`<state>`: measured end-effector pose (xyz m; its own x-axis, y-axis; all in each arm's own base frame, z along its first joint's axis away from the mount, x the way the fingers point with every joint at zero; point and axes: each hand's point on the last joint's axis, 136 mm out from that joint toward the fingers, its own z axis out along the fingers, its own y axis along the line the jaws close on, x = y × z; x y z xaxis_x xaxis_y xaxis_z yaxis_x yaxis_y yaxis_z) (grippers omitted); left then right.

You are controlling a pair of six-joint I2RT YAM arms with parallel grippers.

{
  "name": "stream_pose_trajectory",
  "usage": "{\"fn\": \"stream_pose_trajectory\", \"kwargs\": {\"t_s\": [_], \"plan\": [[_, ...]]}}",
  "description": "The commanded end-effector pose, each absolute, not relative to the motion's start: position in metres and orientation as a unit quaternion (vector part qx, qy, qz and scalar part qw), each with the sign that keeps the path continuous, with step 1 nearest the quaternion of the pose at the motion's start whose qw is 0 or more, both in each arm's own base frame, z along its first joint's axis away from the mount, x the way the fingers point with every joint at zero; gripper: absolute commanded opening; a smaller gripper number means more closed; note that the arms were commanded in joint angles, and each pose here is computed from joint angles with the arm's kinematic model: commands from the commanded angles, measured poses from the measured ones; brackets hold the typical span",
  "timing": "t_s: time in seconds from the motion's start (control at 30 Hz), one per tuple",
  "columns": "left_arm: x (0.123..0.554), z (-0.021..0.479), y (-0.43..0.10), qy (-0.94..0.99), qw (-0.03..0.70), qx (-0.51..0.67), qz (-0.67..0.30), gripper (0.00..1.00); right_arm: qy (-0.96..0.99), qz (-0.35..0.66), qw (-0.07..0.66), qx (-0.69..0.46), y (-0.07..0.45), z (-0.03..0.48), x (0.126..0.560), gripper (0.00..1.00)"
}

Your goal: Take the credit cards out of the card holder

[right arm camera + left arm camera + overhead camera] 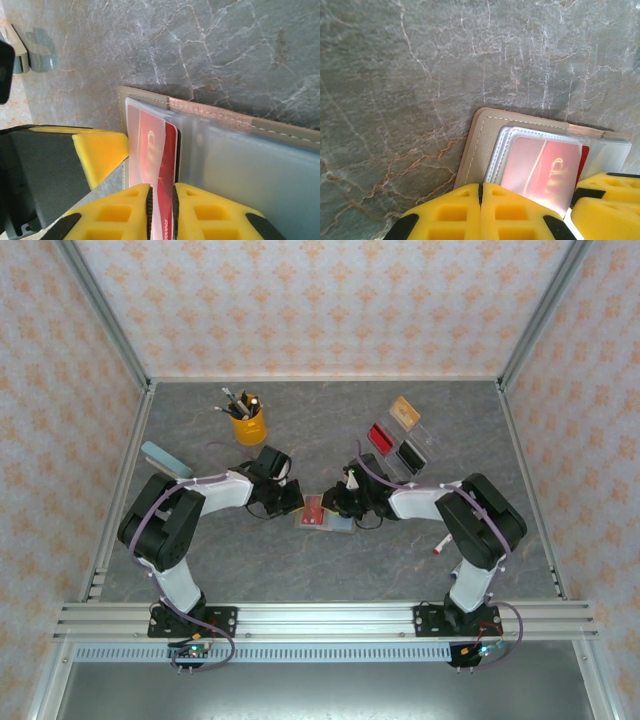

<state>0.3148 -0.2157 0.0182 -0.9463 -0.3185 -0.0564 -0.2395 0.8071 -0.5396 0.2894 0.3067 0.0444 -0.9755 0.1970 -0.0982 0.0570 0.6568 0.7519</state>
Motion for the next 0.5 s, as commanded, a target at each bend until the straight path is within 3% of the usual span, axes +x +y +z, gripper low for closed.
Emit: {"fn": "stream_pose_trajectory", "kwargs": {"t_s": [0.0, 0.33, 0.47], "plan": [[0.291, -0.018, -0.196, 0.963, 0.035, -0.163, -0.213, 0.06, 0.903, 0.414, 0.092, 0.068, 0.305, 0.055, 0.288, 0.20], [0.290, -0.020, -0.198, 0.962, 0.029, -0.162, -0.216, 0.05, 0.896, 0.432, 0.082, 0.068, 0.313, 0.057, 0.288, 0.20], [0.290, -0.021, -0.198, 0.962, 0.028, -0.163, -0.216, 0.05, 0.911, 0.392, 0.093, 0.085, 0.301, 0.047, 0.293, 0.20]]}}
